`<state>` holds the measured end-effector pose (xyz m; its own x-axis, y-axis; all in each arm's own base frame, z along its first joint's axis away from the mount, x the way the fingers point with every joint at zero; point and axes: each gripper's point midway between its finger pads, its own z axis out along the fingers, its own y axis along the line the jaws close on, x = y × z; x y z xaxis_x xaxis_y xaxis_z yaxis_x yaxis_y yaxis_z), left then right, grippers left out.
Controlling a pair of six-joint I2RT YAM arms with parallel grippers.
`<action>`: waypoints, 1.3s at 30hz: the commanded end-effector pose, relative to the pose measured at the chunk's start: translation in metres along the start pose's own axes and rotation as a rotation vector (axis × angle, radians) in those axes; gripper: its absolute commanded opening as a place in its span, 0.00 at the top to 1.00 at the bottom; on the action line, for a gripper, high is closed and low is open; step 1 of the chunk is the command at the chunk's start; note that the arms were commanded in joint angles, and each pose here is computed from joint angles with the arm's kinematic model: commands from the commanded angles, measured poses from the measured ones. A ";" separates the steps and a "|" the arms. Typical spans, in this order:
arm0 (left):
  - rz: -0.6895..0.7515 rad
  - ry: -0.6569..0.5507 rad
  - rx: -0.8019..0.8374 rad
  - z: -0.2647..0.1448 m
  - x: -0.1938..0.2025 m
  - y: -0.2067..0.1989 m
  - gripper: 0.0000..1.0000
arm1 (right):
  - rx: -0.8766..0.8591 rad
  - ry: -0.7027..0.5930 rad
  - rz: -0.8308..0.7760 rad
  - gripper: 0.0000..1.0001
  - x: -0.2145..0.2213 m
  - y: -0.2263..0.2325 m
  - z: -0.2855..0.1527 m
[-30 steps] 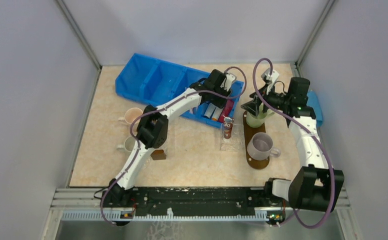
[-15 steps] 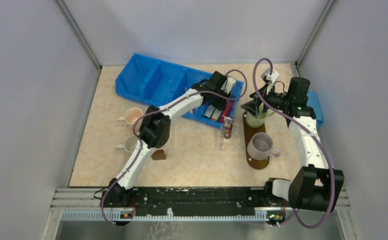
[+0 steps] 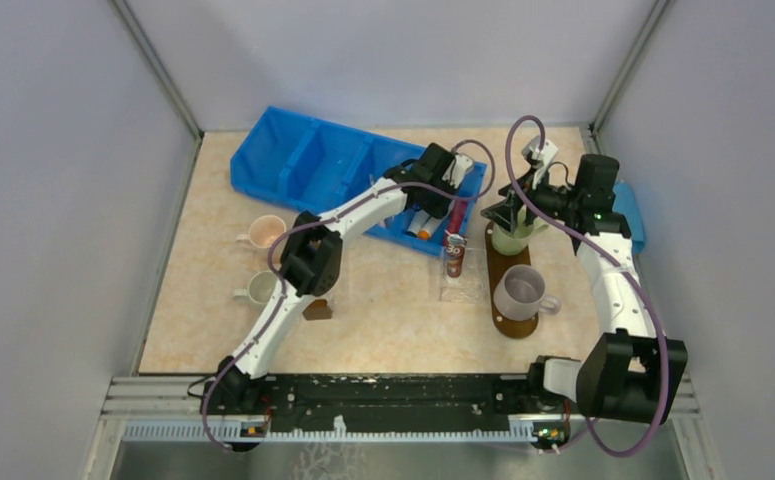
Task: Prepare toiletry sets of a toothbrush and toothpaste on the tray
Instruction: Pick up the toothpaste from the storage box.
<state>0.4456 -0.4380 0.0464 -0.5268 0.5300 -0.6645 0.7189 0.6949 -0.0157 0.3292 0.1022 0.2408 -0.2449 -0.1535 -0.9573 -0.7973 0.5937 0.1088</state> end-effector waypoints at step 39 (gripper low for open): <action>0.204 -1.003 0.147 -0.229 -0.103 -0.055 0.96 | -0.167 -0.242 0.228 0.25 -0.051 0.030 0.020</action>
<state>0.3694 -0.4129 0.2429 0.0355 0.0032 -0.9994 0.8238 0.5660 0.0310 0.3192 0.1330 0.2567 -0.3574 0.1386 -0.9236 -0.8087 0.4488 0.3803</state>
